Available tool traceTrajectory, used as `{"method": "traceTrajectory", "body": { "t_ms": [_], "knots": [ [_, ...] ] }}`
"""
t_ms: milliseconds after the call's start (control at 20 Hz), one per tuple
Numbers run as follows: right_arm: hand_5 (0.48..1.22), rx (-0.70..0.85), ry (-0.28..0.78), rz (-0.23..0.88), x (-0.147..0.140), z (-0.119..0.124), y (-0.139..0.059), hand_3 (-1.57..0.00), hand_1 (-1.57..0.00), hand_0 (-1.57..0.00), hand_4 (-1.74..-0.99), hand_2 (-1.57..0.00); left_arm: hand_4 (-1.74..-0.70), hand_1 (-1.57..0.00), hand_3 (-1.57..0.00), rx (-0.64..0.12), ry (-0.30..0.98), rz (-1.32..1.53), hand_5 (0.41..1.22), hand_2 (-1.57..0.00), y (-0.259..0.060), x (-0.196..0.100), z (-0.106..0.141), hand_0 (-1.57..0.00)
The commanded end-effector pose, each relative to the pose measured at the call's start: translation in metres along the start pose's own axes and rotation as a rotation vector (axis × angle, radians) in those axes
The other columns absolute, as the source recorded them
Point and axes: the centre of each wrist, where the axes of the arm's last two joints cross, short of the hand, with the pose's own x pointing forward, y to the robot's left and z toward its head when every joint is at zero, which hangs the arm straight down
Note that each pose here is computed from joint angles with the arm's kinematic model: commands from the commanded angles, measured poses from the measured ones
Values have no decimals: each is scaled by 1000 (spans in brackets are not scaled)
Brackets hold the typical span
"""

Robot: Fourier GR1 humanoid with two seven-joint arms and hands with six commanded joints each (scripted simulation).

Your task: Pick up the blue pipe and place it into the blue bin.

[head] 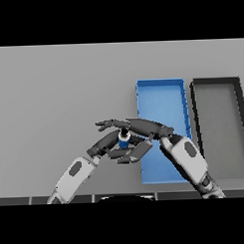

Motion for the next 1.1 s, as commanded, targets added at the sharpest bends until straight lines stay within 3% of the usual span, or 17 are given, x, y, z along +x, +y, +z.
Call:
{"method": "traceTrajectory", "body": {
  "t_ms": [0, 50, 100, 200, 250, 300, 350, 450, 550, 800, 850, 900, 1050],
  "knots": [
    [483, 14, 10, 6, 1, -4, -2, -116, -140, -107, -1291, -160, -1568, -1571, -1284, -2, -15, -8, 1221, -1571, -1, -1, 0, -1571],
    [477, 28, 10, 14, 0, -8, -4, -252, -299, -264, -1348, -308, -1603, -1571, -1190, 8, 45, -59, 1221, -1571, 0, 1, -1, -1571],
    [477, 45, -3, 22, 3, -12, -4, -516, -487, -475, -1365, -492, -1630, -1527, -1119, -10, 70, -110, 1221, -1571, 1, 5, 1, -1571],
    [516, 56, -46, 10, 4, -20, -3, -775, -877, -869, -1486, -881, -1665, -1543, -1211, 1, 50, -113, 1221, -1571, -2, 8, 2, -1571],
    [570, 62, -58, -6, 4, -21, 0, -880, -1016, -1010, -1527, -1019, -1680, -1548, -1283, 1, 35, -90, 1221, -1571, -2, 6, 3, -1571],
    [638, 58, -43, -26, 3, -21, -1, -1018, -1127, -1122, -1498, -1129, -1692, -1553, -1340, 2, -17, -59, 1221, -1571, 0, 6, 1, -1571],
    [755, 59, -48, -36, 0, -21, -1, -1128, -1216, -1212, -1474, -1218, -1702, -1557, -1386, 3, -43, -26, 1221, -1571, -2, 7, 0, -1571],
    [923, 60, -55, -31, 0, -23, 5, -1288, -1344, -1341, -1445, -1345, -1716, -1562, -1453, 8, -63, 4, 1221, -1571, -4, 3, -1, -1571],
    [1030, 77, -40, 37, 3, -20, 1, -1390, -1425, -1424, -1435, -1426, -1723, -1565, -1495, 14, -51, -8, 1221, -1571, -1, 4, 0, -1571],
    [1158, 95, -95, -1, -3, -22, 7, -1512, -1523, -1523, -1470, -1524, -1729, -1569, -1546, 14, -29, -23, 1221, -1571, -2, 6, 0, -1571],
    [1171, 95, -98, -3, 1, -21, 9, -1523, -1533, -1532, -1475, -1533, -1724, -1569, -1442, 11, -43, -24, 1221, -1571, -2, 7, 0, -1571],
    [1181, 86, -93, 1, 1, -20, 9, -1533, -1540, -1540, -1478, -1541, -1656, -1513, -1468, 10, -52, -41, 1221, -1458, -2, 6, 1, -1569],
    [1201, 73, -71, 21, 5, -22, 8, -1552, -1555, -1555, -1484, -1555, -1320, -793, -770, -23, -23, -102, 1221, -760, 4, 7, 1, -836]
  ]
}}
